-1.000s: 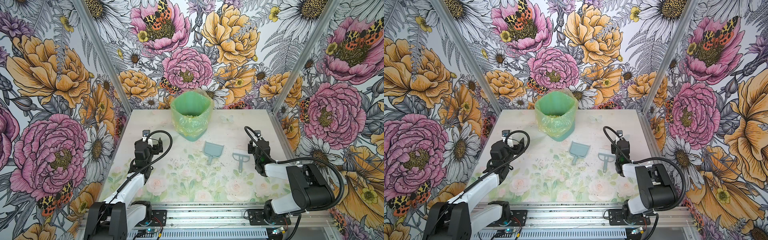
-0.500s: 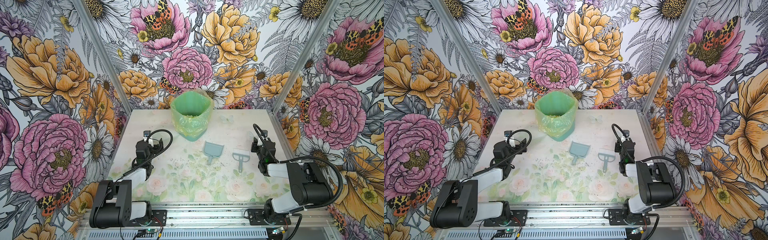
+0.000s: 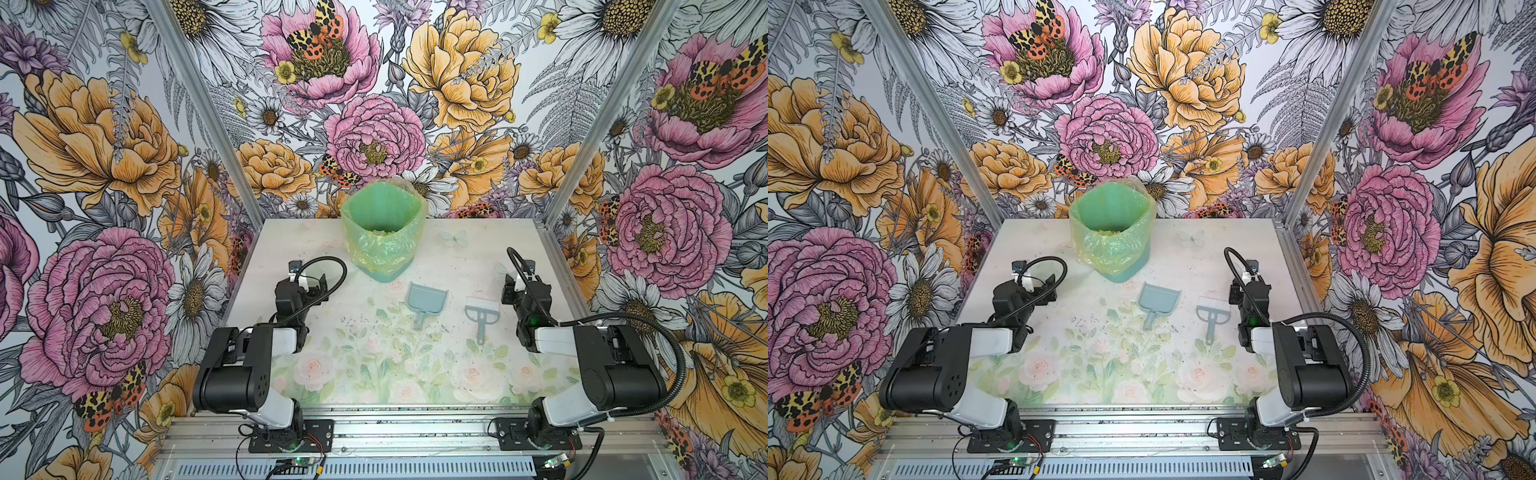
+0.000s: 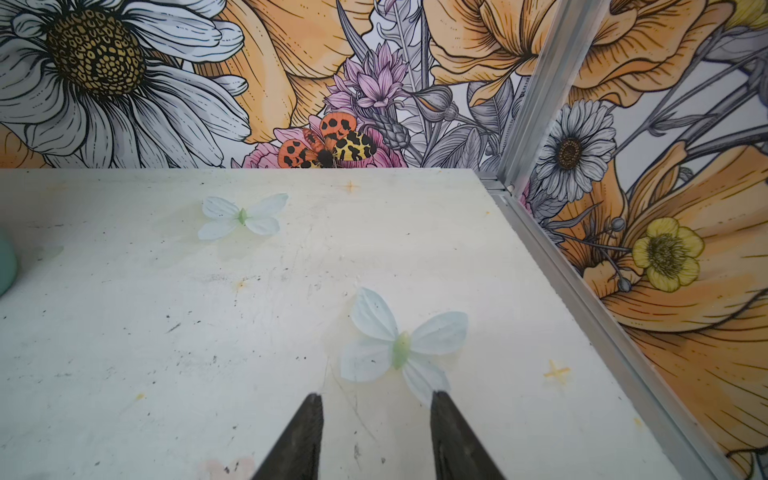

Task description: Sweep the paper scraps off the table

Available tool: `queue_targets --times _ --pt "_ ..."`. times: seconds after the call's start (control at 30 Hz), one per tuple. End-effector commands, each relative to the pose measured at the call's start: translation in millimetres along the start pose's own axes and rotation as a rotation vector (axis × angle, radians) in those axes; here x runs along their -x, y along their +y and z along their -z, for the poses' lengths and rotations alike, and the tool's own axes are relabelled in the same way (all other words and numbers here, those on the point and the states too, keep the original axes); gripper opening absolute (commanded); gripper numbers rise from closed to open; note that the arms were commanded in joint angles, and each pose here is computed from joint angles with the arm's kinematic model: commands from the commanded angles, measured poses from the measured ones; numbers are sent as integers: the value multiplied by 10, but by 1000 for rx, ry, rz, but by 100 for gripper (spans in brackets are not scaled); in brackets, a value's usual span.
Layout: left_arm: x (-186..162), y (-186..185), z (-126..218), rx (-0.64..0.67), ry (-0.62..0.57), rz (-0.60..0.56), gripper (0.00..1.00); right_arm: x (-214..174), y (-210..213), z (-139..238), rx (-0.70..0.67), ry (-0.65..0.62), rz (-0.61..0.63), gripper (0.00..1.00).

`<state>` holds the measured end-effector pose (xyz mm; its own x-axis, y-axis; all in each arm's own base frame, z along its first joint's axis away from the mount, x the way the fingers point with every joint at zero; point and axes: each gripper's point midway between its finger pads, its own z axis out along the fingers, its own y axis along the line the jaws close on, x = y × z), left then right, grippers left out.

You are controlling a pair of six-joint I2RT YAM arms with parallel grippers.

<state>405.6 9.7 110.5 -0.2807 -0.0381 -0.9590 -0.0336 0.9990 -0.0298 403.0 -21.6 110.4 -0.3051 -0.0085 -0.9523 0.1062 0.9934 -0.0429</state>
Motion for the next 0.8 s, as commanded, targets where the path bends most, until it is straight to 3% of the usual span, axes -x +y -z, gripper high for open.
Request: queue_targets --times 0.0,0.17,0.4,0.47,0.77 --pt "180 16 36 -16 -92 26 99 16 -5 -13 7 -14 -19 45" --pt "184 35 36 -4 -96 32 99 20 -12 -15 6 -14 -20 47" --pt "192 34 36 -5 -99 32 99 13 -8 -10 7 -14 -19 58" --pt "185 31 39 -6 -98 32 99 20 -10 -8 7 -16 -19 99" --pt "183 37 38 -4 -97 32 99 10 -11 0 5 -21 -17 100"
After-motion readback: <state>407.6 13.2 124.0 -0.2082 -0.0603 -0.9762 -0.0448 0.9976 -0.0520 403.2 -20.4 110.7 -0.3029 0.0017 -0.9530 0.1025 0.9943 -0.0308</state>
